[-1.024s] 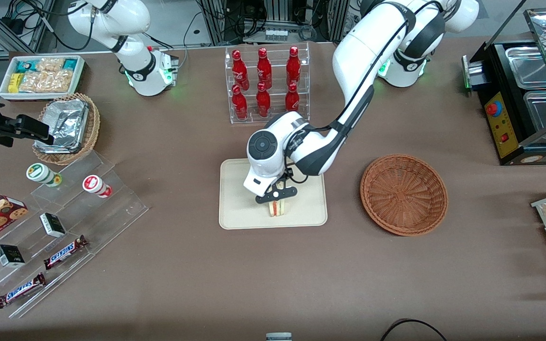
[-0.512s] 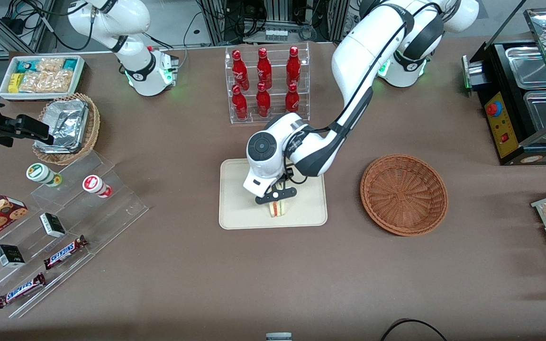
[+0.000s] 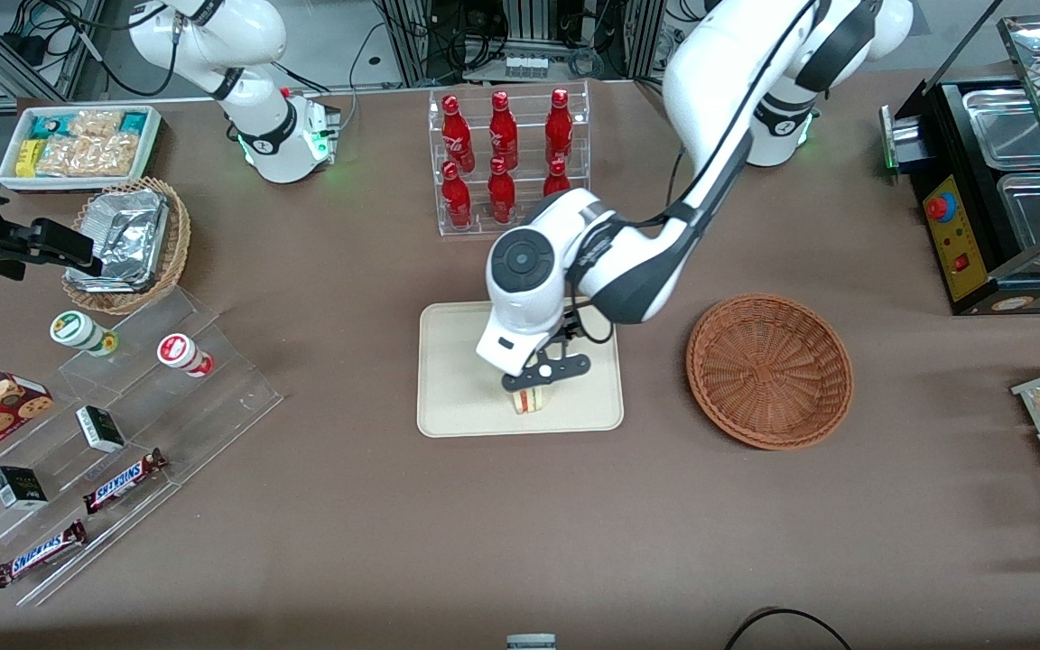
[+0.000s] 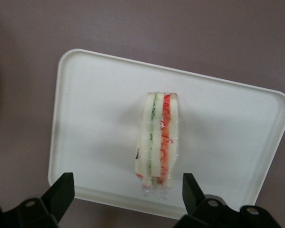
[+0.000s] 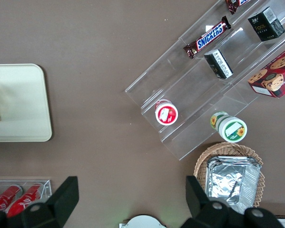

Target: Place sandwich from basket to tray

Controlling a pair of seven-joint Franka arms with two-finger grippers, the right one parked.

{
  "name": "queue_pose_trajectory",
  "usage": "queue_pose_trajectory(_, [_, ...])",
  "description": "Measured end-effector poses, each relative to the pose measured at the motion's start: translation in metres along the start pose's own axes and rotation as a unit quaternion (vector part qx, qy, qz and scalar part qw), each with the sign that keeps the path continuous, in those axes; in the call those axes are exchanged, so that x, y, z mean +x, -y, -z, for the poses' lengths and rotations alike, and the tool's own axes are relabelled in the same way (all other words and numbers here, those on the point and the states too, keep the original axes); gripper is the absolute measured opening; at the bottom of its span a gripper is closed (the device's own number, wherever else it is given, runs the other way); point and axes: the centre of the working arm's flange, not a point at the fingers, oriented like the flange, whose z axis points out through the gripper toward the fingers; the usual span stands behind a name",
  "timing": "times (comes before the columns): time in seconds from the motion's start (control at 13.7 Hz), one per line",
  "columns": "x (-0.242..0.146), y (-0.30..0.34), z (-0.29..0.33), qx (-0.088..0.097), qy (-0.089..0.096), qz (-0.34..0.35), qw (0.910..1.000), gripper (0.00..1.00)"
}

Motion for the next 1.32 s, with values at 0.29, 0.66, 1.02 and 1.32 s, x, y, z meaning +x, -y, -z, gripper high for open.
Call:
queue_pose_trajectory(0.29, [0.039,0.056,0.016,0.043,0.031,-0.03,0.9982,1.0])
queue_pose_trajectory(0.66, [0.099,0.16,0.028,0.051,0.055,-0.089,0.9932,1.0])
queue_pose_trajectory(1.02, [0.099,0.227,0.053,0.051,0.054,-0.124,0.9895,1.0])
queue_pose_trajectory(1.32, [0.106,0.282,0.073,0.036,0.058,-0.154,0.9857,1.0])
